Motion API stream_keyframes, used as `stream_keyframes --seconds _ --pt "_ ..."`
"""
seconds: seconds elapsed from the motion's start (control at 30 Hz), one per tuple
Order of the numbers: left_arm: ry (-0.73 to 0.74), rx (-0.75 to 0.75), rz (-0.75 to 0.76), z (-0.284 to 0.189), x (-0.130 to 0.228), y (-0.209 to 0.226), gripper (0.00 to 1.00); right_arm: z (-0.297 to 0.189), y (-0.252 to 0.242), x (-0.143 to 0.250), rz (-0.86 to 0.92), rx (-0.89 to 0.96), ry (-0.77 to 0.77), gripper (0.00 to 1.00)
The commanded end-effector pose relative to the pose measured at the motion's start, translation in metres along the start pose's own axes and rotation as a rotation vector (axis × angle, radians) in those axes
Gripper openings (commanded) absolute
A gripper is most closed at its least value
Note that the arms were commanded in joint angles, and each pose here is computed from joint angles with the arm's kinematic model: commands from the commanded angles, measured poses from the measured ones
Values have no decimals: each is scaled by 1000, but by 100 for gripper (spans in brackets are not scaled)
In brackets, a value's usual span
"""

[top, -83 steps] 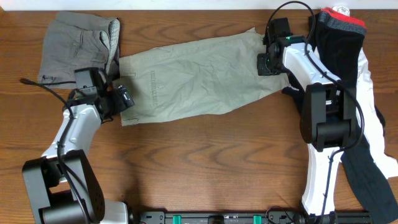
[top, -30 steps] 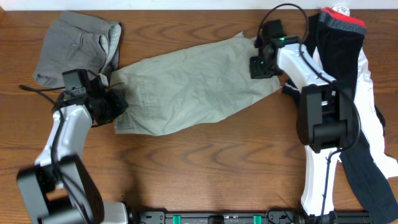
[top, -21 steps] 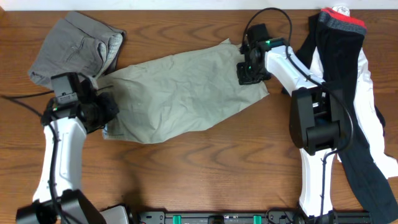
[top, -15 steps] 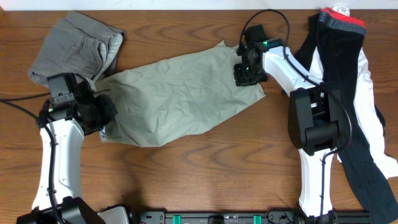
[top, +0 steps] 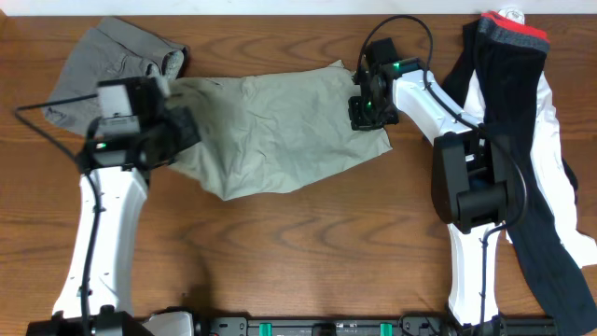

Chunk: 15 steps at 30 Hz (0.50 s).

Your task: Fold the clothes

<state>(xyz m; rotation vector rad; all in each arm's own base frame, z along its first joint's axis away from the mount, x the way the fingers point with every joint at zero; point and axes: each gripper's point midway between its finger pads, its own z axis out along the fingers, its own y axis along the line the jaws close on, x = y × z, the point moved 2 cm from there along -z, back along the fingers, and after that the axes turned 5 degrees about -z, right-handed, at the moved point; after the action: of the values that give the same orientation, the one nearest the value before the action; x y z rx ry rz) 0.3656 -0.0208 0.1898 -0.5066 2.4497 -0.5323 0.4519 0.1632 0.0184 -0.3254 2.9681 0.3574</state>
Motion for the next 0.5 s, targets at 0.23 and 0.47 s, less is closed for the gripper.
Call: stream_keyframes --seconds 0.23,0.47 --pt "-21 182 86 50 7 -86 6 22 5 22 6 -4 82 1" --pt "-12 302 201 73 35 -142 6 22 5 23 6 -3 83 1"
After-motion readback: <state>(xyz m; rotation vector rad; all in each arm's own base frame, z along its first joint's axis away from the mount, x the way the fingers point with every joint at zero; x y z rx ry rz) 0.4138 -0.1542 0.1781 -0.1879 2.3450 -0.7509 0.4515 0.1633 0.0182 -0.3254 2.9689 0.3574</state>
